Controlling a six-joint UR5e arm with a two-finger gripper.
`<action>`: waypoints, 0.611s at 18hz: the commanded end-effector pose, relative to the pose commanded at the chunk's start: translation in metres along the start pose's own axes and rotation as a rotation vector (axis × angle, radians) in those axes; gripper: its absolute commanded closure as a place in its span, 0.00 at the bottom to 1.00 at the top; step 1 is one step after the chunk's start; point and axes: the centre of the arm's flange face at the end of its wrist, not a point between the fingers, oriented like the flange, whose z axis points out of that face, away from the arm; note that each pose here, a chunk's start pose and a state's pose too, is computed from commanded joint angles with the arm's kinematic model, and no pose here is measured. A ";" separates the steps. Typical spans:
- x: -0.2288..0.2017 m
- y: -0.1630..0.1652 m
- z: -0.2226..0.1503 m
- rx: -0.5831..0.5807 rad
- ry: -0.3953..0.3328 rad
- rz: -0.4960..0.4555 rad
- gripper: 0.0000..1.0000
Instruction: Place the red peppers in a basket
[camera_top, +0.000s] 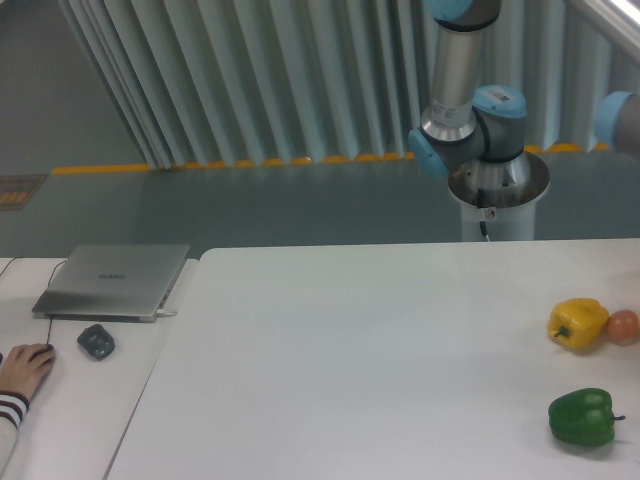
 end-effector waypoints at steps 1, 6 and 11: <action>-0.001 0.001 0.005 0.005 0.004 0.001 0.54; -0.014 0.006 0.041 0.013 -0.005 -0.007 0.46; -0.017 0.003 0.049 0.043 -0.023 -0.009 0.18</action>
